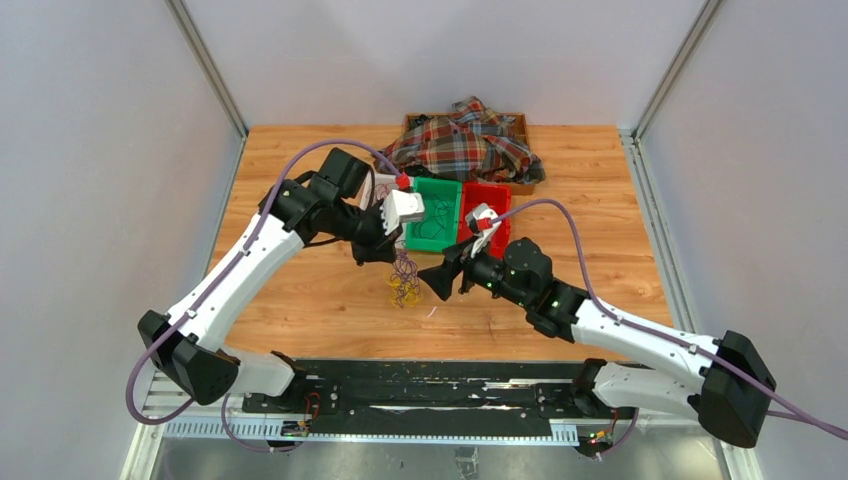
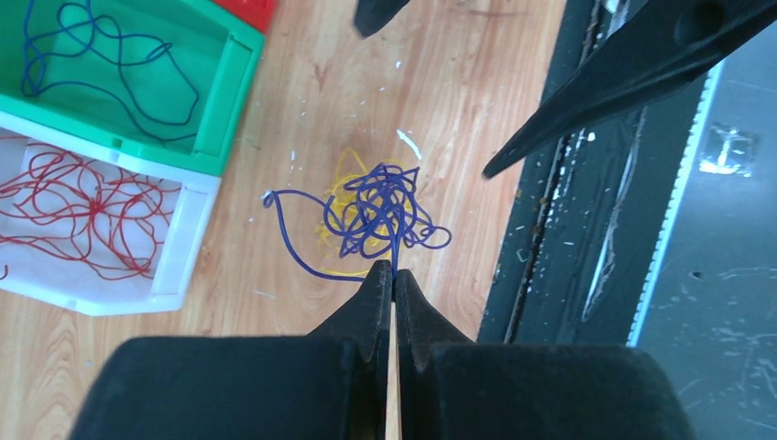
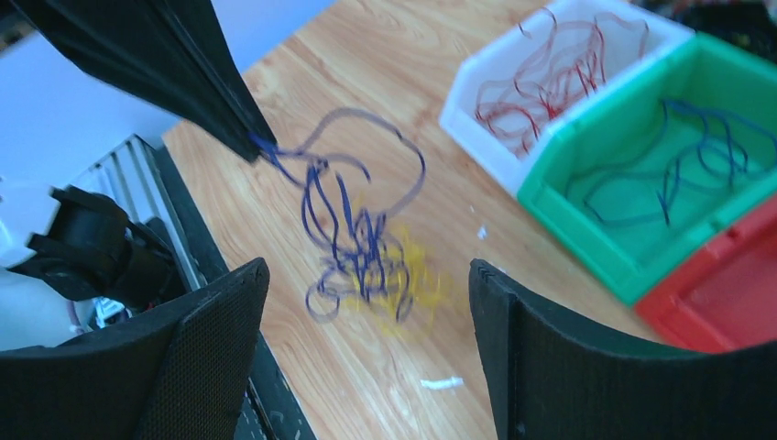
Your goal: Untangle the cables
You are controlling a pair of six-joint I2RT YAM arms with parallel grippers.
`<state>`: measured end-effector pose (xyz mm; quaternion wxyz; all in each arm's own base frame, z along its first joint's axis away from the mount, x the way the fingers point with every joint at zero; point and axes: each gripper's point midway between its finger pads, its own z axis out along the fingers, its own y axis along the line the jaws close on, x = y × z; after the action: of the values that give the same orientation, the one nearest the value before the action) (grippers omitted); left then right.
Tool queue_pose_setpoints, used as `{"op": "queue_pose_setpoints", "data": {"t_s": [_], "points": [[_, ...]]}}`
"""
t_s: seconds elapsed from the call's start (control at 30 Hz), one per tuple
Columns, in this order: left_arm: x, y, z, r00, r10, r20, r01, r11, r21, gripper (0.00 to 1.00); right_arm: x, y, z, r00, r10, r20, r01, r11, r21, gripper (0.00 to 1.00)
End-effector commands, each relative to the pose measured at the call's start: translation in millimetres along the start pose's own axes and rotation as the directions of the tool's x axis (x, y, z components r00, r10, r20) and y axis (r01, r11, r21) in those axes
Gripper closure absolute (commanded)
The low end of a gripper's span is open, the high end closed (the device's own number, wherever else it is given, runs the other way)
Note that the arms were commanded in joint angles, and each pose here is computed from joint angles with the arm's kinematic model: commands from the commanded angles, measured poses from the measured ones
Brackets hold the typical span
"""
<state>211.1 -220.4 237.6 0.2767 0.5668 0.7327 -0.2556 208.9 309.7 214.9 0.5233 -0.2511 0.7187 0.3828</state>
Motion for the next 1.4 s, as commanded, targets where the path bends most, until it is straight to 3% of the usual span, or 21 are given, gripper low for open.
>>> {"op": "queue_pose_setpoints", "data": {"t_s": [0.0,0.27,0.5,0.83,1.0,1.2,1.27,1.37], "points": [[-17,-21,-15,0.999,-0.018,0.048,0.014,0.997,0.073,0.99,-50,30,13,0.990,-0.044,0.131,0.060,0.991,-0.121,0.21],[-40,-34,-36,0.993,0.005,0.114,-0.017,0.994,0.104,0.99,-51,22,46,0.991,-0.030,0.128,0.040,0.997,-0.072,0.27],[-53,-47,-53,0.988,0.016,0.153,-0.036,0.991,0.129,0.99,-26,1,59,0.994,-0.008,0.107,0.007,1.000,0.012,0.37],[-89,-51,-86,0.964,0.078,0.255,-0.099,0.992,0.071,1.00,34,-12,48,0.997,0.077,0.005,-0.077,0.996,0.049,0.53],[-106,-45,-102,0.950,0.123,0.285,-0.129,0.992,0.001,1.00,61,-12,36,0.992,0.110,-0.061,-0.106,0.992,0.063,0.55],[-107,-36,-108,0.948,0.163,0.274,-0.151,0.986,-0.064,1.00,81,-18,22,0.984,0.135,-0.118,-0.122,0.986,0.116,0.65],[-96,-33,-102,0.956,0.163,0.243,-0.150,0.986,-0.069,1.00,75,-19,14,0.986,0.130,-0.104,-0.116,0.985,0.126,0.66],[-78,-28,-90,0.970,0.157,0.186,-0.147,0.987,-0.071,1.00,54,-19,0,0.993,0.101,-0.060,-0.092,0.987,0.131,0.49]]}}
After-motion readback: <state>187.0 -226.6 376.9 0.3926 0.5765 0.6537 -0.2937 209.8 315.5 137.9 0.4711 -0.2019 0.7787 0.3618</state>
